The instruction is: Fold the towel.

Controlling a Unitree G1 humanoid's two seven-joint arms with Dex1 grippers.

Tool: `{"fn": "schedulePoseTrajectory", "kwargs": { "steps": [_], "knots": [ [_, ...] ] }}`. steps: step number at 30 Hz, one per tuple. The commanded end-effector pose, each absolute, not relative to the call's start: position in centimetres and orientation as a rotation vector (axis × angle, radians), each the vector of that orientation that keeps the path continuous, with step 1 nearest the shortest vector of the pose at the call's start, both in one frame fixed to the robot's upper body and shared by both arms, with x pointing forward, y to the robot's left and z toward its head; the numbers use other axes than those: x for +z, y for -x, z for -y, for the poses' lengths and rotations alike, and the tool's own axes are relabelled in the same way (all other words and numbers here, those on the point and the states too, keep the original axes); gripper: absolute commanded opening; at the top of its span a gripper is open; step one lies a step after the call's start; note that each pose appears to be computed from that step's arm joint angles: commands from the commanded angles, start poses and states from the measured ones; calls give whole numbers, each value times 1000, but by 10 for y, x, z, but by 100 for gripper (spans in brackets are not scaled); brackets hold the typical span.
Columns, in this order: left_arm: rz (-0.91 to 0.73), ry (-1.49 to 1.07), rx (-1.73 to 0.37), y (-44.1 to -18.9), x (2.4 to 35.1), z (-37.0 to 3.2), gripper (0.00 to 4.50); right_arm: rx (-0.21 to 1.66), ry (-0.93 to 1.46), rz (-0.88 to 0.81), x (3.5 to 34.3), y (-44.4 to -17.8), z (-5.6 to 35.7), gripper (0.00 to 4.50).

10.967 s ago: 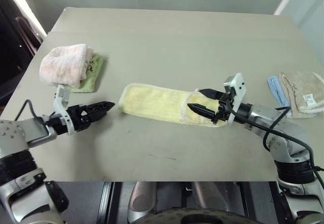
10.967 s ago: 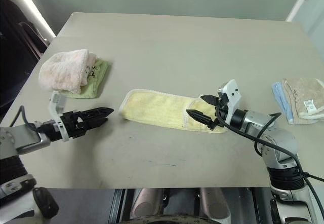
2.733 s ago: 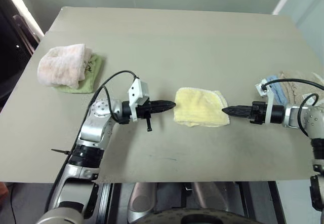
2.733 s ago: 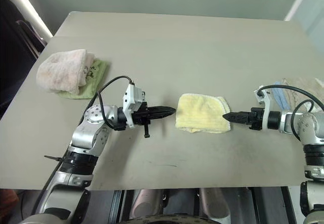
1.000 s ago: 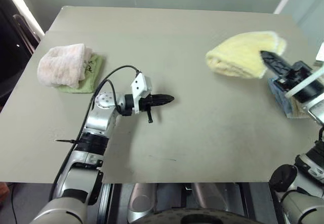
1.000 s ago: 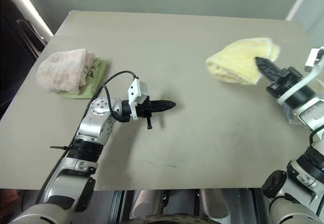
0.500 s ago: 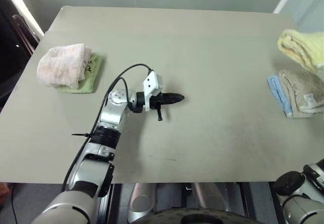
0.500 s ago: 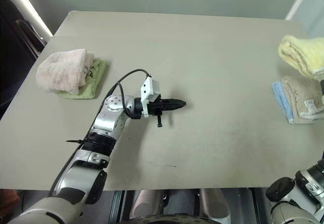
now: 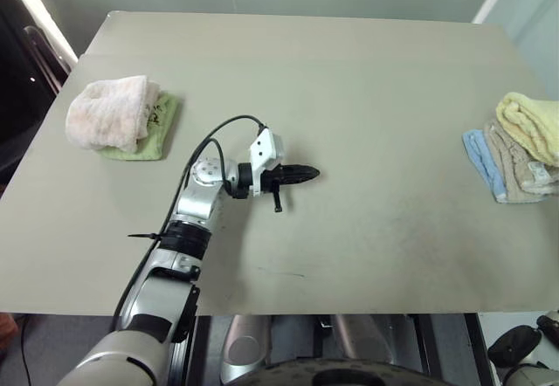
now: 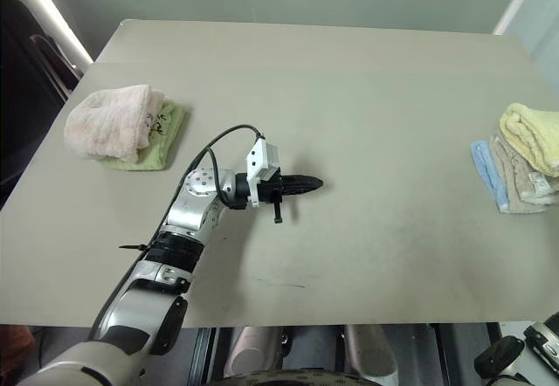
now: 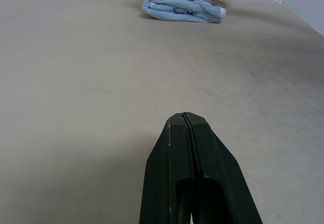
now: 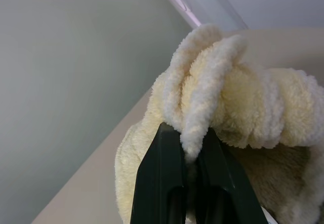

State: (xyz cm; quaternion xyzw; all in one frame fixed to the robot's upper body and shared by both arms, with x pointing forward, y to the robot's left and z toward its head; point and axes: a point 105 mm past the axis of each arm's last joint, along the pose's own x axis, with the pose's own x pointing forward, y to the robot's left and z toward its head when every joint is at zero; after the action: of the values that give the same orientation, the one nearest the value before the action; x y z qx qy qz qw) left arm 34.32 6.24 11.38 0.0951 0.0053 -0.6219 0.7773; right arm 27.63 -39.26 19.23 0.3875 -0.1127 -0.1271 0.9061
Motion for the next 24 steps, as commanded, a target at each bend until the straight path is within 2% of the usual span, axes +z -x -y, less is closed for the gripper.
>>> {"fn": "schedulePoseTrajectory", "kwargs": {
  "steps": [1,13,16,24],
  "knots": [
    [43,-238,-1353,-343,127,-62,0,-278,-799,268,194,-270,399,1],
    [55,-239,-1347,-346,128,-58,0,-285,-788,223,179,-265,396,1],
    [57,-235,-1346,-346,128,-58,0,-244,-782,220,182,-263,388,83],
    [59,-232,-1347,-347,127,-55,0,-247,-762,227,187,-257,389,364]
  ]
}}
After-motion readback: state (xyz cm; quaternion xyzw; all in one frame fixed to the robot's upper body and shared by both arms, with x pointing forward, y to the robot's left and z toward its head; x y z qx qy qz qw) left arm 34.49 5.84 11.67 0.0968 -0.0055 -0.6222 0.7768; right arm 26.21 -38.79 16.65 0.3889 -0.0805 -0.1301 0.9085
